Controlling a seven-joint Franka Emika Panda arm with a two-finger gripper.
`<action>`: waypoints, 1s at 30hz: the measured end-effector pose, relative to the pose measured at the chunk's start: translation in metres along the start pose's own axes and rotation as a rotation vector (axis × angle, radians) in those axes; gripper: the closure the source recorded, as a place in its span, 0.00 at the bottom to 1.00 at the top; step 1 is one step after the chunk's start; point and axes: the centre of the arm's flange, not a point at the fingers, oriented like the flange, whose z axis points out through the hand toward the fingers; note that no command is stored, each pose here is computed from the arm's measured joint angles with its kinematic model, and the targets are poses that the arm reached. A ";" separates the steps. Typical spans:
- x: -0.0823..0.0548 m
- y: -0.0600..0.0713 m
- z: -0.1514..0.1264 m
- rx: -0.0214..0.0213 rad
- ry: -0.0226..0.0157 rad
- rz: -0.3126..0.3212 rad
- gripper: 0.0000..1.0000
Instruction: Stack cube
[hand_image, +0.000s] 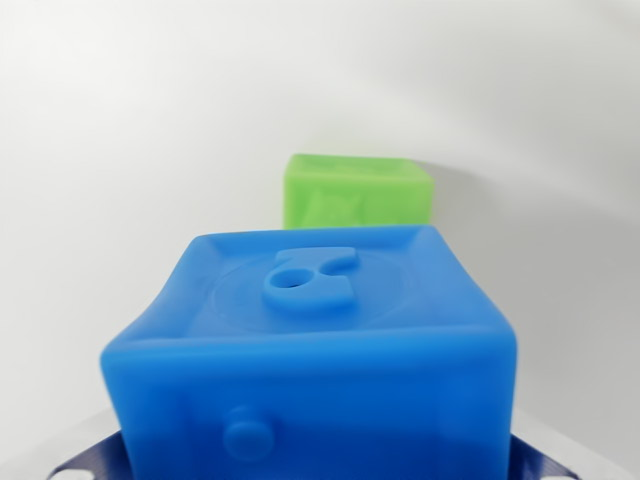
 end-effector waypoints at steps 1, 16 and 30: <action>0.001 0.001 -0.001 -0.0001 -0.0002 0.003 1.00; 0.009 0.008 0.026 -0.0022 -0.0101 0.024 1.00; 0.009 0.008 0.058 -0.0024 -0.0081 0.027 1.00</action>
